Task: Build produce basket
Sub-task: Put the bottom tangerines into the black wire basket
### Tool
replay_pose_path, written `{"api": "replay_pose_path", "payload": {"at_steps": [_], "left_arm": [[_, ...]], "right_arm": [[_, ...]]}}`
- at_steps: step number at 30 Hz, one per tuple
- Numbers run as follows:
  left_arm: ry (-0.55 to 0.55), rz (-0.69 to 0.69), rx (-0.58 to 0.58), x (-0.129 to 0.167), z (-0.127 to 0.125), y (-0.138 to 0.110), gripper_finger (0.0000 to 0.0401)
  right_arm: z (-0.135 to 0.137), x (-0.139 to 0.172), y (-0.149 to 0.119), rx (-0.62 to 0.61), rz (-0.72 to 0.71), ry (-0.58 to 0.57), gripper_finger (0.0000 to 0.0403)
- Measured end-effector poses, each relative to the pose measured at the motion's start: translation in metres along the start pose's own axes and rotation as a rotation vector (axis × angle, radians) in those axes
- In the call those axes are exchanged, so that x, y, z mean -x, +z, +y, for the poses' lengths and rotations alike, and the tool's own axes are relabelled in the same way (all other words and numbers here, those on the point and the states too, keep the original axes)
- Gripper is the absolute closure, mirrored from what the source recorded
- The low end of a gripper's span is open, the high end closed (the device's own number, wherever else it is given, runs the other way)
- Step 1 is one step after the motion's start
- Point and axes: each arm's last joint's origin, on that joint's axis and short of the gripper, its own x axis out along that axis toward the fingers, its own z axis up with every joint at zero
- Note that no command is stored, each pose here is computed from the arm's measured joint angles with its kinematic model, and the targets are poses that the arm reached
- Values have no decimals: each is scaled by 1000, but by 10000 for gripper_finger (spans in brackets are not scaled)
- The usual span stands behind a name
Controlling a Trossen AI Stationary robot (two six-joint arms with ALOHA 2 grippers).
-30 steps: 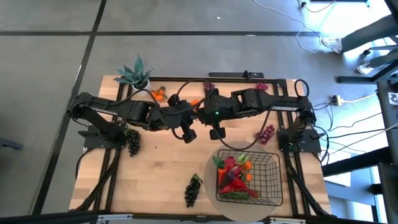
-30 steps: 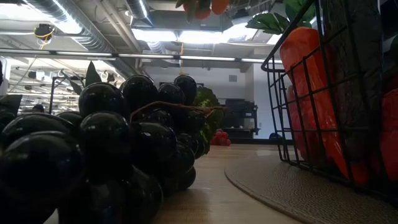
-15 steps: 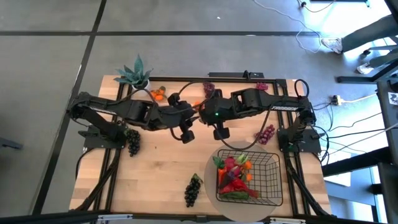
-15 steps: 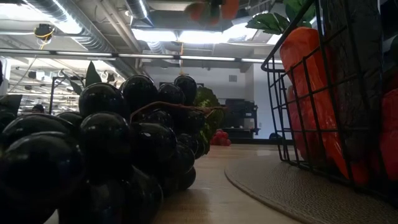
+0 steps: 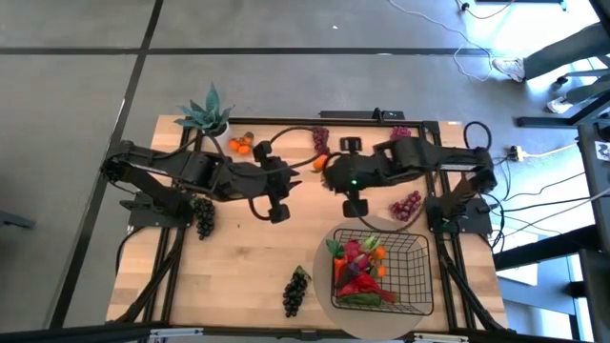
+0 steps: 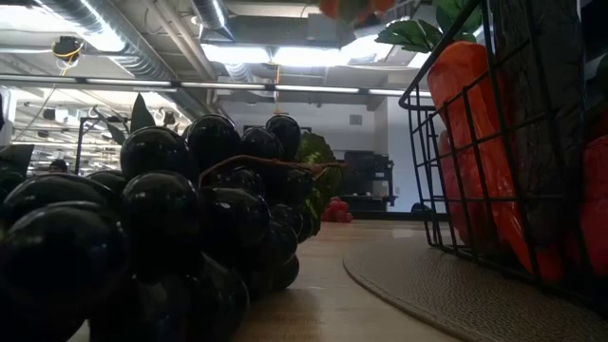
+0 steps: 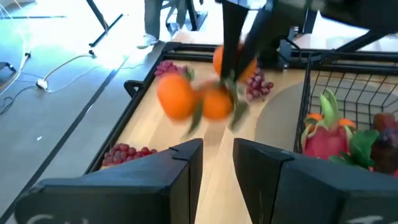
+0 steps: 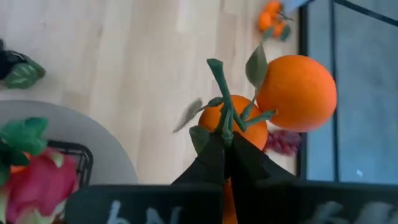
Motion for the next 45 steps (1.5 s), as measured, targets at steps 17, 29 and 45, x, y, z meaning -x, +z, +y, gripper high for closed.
{"api": "replay_pose_path", "payload": {"at_steps": [17,29,45], "left_arm": [[-16,-5,2,8,0,1,323],[-18,-10,6,10,1,1,323],[-211,19,5,10,-4,0,323]], "right_arm": [[40,116,-60,-296,-96,248,403],[86,142,-78,-459,-95,333,403],[180,79,-122,-805,261,282,403]]}}
